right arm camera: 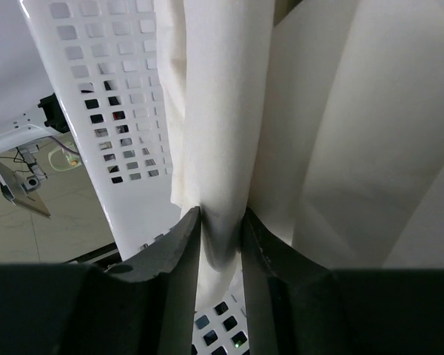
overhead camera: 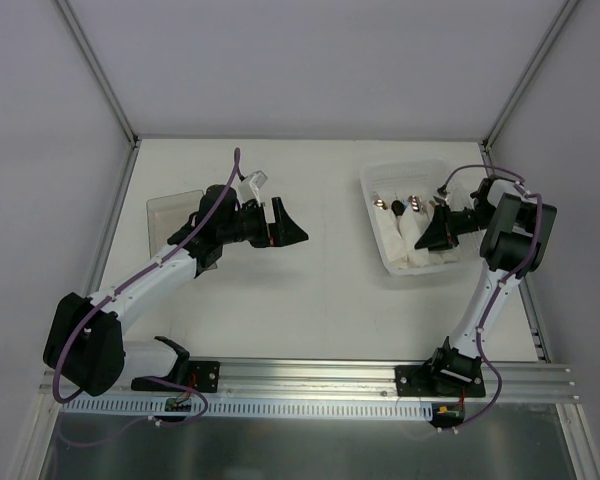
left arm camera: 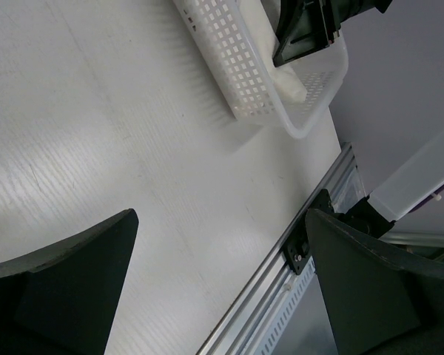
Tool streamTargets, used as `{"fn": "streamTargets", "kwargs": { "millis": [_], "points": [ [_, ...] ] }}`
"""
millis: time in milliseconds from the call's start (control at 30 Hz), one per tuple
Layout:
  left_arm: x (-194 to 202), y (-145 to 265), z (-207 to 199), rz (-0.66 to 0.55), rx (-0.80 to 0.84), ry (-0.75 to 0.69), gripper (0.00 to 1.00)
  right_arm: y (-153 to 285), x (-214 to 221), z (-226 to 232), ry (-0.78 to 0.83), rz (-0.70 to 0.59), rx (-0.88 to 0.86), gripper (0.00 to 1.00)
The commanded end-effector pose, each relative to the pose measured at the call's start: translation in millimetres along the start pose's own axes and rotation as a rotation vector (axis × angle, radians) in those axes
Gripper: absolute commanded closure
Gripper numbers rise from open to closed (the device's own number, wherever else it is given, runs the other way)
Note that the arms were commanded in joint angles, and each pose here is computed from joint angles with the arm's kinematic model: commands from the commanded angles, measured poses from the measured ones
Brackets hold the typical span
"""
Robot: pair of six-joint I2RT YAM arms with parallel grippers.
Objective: Place the utensils on the paper napkin and roll it up
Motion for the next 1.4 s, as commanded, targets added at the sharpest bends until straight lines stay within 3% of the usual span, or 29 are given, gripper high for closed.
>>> {"fn": "streamTargets", "kwargs": {
  "millis": [0, 333, 800, 967, 1033, 1100, 1267, 1367],
  "points": [
    [-5, 2, -7, -0.018, 0.027, -0.014, 0.01, 6, 22, 17, -0.182, 0.116, 0.015, 0.69],
    [-3, 6, -8, -0.024, 0.029, -0.024, 0.01, 7, 22, 19, -0.147, 0.147, 0.157, 0.51],
    [-5, 9, -4, -0.052, -0.022, -0.044, 0.01, 21, 6, 56, 0.057, 0.115, 0.372, 0.40],
    [-10, 14, 0, -0.074, -0.113, -0.086, 0.01, 30, -1, 67, 0.153, 0.093, 0.498, 0.33],
    [-11, 18, 3, -0.078, -0.163, -0.100, 0.01, 39, -6, 74, 0.207, 0.063, 0.558, 0.22],
    [-15, 24, 6, -0.092, -0.238, -0.137, 0.01, 49, -13, 82, 0.254, 0.033, 0.606, 0.19],
    [-29, 36, 11, -0.106, -0.389, -0.197, 0.01, 69, -23, 116, 0.377, -0.072, 0.652, 0.01],
    [-37, 42, 9, -0.139, -0.429, -0.230, 0.01, 72, -22, 141, 0.439, -0.146, 0.606, 0.01]
  ]
}}
Point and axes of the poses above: each gripper's point midway between its finger pads, its own y axis back along the fingers, its own z axis along the line the jaws close on, x = y × z, the point moved 8 cm from there along y, back along the fingers, and after that the axes turned 8 degrees about y, right-handed, at the moved point
